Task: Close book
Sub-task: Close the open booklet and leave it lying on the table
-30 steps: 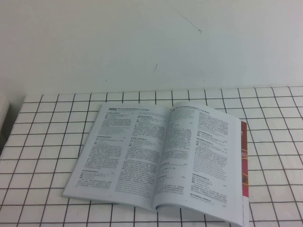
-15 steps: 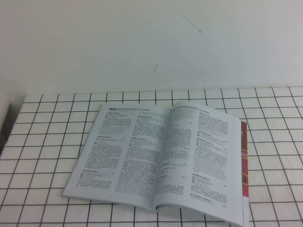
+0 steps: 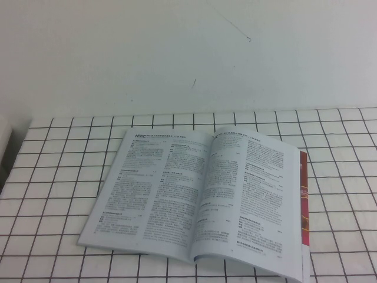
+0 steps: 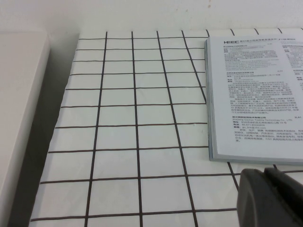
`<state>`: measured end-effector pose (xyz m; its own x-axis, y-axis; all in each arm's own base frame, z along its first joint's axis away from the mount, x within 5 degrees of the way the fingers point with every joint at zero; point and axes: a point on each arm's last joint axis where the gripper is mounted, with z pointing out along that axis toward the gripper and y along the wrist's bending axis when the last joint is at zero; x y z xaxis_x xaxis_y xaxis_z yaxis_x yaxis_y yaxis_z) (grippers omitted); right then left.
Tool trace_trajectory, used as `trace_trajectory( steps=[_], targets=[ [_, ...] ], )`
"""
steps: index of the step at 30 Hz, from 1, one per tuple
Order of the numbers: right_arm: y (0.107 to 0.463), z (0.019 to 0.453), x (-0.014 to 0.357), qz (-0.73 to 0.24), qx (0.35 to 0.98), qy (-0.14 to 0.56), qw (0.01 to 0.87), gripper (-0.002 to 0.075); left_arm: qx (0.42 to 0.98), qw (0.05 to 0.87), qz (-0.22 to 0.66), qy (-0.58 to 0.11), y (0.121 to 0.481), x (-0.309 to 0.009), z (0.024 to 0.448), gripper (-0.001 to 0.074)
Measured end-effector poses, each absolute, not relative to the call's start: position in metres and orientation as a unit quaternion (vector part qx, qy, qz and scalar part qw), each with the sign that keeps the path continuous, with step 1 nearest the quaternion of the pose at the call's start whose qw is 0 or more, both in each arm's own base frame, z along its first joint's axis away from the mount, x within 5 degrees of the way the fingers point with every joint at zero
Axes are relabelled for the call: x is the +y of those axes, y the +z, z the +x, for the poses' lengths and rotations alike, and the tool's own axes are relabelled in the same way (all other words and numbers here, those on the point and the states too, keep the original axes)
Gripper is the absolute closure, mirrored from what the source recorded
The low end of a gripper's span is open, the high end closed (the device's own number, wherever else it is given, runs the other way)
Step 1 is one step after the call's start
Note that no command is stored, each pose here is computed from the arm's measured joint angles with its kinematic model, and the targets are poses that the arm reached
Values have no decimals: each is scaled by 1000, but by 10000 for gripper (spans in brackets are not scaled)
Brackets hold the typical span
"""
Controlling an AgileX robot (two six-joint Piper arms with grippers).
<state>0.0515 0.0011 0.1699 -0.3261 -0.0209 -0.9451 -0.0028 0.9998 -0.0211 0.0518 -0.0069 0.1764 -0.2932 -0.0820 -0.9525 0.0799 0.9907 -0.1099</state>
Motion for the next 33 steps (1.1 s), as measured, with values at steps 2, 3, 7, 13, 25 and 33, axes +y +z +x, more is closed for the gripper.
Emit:
trace_trajectory(
  steps=[2,3,7,13,25,33],
  targets=[
    [170,51,1,-7,814,-8,580,729,801,594,-1,-68,176,-7,52,738],
    [170,51,1,-7,814,-8,580,729,801,594,-1,-68,176,-7,52,738],
    [170,51,1,-7,814,-8,580,729,801,594,-1,-68,176,-7,52,738],
    [170,51,1,-7,814,-8,580,729,801,595,1,-67,176,-7,52,738],
    [170,51,1,-7,814,-8,580,729,798,599,1,-67,177,-7,52,738],
    [171,53,1,-6,805,-9,593,729,775,628,-1,-68,181,-6,54,738]
  ],
)
